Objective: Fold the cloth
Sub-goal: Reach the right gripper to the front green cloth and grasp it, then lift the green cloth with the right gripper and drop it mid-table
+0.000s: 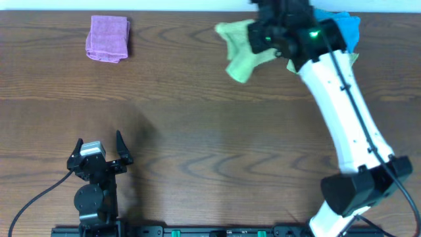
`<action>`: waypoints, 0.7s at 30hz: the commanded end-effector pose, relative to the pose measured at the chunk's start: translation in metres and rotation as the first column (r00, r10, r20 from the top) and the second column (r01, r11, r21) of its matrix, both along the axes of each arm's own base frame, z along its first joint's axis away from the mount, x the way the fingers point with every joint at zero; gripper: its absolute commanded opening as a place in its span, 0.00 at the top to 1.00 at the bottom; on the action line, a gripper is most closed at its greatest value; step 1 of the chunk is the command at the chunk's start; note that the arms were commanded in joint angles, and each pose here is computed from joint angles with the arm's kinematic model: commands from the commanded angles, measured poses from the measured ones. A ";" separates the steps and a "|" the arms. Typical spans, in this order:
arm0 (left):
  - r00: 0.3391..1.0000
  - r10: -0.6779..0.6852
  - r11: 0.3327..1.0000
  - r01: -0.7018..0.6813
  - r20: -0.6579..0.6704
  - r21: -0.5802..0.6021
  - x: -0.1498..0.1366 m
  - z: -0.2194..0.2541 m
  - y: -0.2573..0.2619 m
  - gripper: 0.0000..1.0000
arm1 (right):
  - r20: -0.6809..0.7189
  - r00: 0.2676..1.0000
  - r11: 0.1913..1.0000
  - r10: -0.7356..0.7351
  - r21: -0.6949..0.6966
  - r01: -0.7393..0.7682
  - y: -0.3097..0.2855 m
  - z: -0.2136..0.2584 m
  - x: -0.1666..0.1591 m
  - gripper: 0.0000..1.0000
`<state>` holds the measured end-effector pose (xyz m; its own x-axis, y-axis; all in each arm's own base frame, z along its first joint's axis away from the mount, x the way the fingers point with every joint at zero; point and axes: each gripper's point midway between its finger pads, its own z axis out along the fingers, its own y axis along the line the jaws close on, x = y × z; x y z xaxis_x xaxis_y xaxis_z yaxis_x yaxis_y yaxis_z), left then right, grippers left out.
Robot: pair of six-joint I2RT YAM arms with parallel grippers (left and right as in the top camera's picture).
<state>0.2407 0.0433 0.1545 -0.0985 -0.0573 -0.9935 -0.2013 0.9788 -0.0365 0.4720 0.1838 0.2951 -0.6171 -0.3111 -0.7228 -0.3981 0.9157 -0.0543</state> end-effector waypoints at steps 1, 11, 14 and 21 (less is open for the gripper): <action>0.998 0.013 1.000 -0.013 -0.058 -0.002 -0.001 -0.020 0.002 0.05 | 0.065 0.997 0.998 0.053 -0.021 -0.051 0.013 0.024 -0.009 0.99; 0.998 0.013 1.000 -0.013 -0.058 -0.002 -0.001 -0.020 0.002 0.05 | -0.071 0.911 0.908 0.407 0.138 -0.395 0.070 0.010 -0.066 0.99; 0.998 0.012 1.000 -0.012 -0.058 -0.002 -0.001 -0.020 0.002 0.05 | 0.067 0.966 0.968 -0.250 -0.014 0.251 -0.017 0.023 -0.005 0.99; 0.998 0.013 1.000 -0.013 -0.058 -0.002 -0.001 -0.020 0.002 0.05 | 0.092 0.977 0.979 -0.191 -0.052 0.197 0.001 0.025 -0.011 0.99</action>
<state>0.2407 0.0433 0.1545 -0.0985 -0.0573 -0.9935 -0.2013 0.9788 -0.0365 0.4713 0.1737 0.3068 -0.6273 -0.2282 -0.7446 -0.1886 0.9721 -0.1391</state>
